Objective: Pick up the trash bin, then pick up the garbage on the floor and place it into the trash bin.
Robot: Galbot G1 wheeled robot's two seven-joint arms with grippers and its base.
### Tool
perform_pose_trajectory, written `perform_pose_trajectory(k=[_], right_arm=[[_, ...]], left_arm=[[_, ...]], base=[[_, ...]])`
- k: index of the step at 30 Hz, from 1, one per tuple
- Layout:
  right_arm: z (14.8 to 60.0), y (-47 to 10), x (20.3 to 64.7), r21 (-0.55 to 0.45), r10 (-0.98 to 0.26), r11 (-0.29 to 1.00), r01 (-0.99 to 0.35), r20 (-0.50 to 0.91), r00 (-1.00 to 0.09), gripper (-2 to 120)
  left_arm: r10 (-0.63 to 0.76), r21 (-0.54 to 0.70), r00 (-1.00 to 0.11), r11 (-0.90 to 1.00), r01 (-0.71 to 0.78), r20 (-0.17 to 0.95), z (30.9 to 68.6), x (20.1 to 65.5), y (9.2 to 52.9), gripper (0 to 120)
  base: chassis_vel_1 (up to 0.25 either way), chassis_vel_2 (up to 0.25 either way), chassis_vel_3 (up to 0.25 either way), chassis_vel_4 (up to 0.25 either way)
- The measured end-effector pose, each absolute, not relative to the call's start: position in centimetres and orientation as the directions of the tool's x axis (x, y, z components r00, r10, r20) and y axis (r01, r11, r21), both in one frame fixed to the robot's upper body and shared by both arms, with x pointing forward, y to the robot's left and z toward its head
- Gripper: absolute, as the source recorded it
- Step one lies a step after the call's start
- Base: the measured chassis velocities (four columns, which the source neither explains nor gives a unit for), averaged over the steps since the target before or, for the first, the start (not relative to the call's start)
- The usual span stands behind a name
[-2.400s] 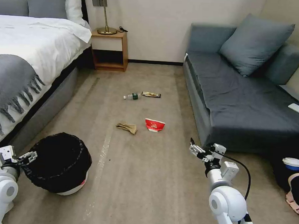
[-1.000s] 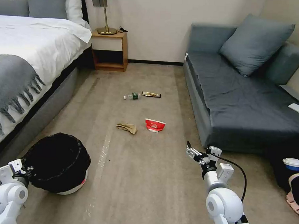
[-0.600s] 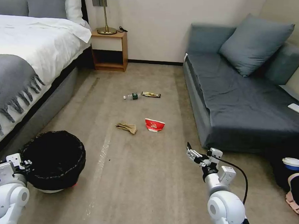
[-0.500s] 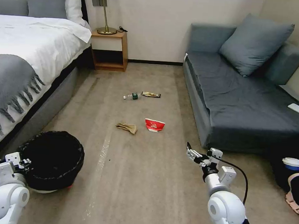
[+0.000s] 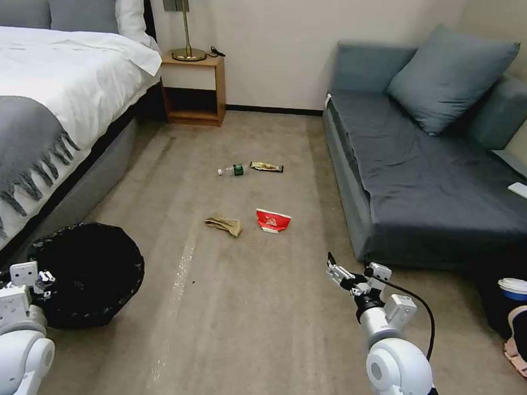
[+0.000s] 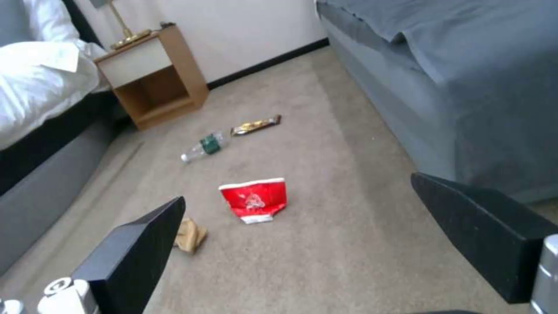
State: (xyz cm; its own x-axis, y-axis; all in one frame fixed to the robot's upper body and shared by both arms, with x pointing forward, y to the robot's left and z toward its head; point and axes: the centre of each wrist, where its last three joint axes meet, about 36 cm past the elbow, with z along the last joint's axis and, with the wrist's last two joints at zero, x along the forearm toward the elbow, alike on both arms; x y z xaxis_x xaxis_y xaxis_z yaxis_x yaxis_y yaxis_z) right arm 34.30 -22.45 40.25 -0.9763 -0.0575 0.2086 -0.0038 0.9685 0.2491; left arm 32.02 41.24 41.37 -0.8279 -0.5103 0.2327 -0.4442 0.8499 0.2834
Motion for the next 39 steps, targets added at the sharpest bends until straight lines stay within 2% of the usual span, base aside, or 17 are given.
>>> perform_pose_trajectory(k=[9,39], right_arm=[[39.8,-22.3,34.7,0.257,-0.071,0.966,-0.019,0.195,-0.978,100],[38.4,-22.2,35.5,0.241,-0.079,0.970,-0.025,0.216,-0.973,100]], left_arm=[[-0.506,0.301,-0.832,0.849,-0.433,0.229,40.9,31.6,40.9,3],[-0.499,0.303,-0.835,0.853,-0.426,0.233,39.8,32.0,41.4,3]], base=[[-0.025,0.025,0.033,-0.023],[-0.111,0.109,0.112,-0.112]])
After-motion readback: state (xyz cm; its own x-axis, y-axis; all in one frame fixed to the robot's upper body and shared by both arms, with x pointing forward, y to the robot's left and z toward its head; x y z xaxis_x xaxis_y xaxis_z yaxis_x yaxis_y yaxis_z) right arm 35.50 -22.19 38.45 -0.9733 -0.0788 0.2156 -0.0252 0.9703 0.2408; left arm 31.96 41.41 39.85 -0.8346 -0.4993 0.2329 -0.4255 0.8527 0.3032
